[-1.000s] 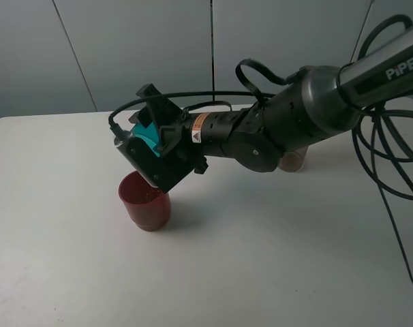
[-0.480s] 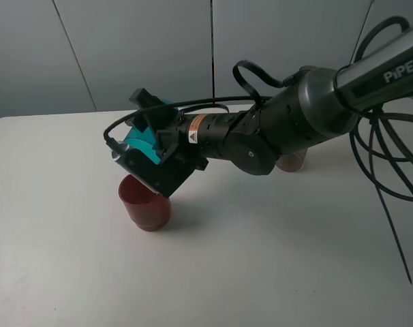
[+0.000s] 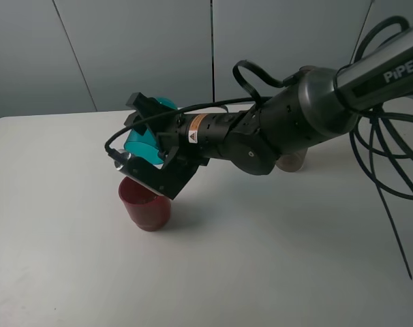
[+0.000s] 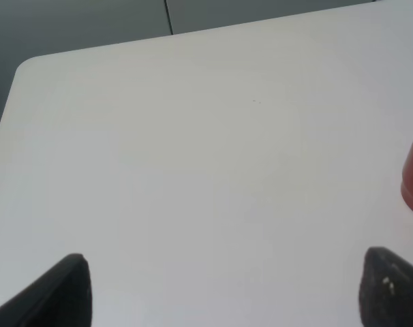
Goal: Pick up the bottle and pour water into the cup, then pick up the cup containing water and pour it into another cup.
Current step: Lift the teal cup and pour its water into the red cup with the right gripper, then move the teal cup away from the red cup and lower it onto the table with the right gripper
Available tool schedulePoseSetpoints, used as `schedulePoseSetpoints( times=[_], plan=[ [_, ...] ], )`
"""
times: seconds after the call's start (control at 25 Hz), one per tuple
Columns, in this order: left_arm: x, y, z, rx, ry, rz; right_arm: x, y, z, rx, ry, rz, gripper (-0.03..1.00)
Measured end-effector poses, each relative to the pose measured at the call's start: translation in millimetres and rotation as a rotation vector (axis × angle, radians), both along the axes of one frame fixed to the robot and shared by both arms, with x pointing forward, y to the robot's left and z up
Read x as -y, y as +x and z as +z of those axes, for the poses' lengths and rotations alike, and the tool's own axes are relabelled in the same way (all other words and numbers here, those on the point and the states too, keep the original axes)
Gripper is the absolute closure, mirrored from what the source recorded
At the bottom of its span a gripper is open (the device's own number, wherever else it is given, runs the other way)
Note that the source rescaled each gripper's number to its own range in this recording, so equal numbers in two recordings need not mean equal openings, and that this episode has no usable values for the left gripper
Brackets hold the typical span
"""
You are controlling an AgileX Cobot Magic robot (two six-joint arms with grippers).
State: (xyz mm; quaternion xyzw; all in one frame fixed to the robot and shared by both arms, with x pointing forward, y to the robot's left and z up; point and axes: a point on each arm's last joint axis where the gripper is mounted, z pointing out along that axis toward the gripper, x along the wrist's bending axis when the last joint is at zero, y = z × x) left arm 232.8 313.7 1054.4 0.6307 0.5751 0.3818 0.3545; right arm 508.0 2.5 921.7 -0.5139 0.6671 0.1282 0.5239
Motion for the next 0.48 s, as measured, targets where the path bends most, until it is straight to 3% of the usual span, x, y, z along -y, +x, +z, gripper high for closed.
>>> schedulePoseSetpoints(
  times=[0.28, 0.4, 0.48],
  plan=[
    [0, 0, 0, 0.0, 0.0, 0.0, 1, -1, 0, -0.193, 0.131, -0.107, 0.91],
    [0, 0, 0, 0.0, 0.0, 0.0, -1, -1, 7, -0.327, 0.196, -0.164, 0.91],
    [0, 0, 0, 0.0, 0.0, 0.0, -1, 5, 15, -0.441, 0.286, -0.224, 0.91]
  ],
)
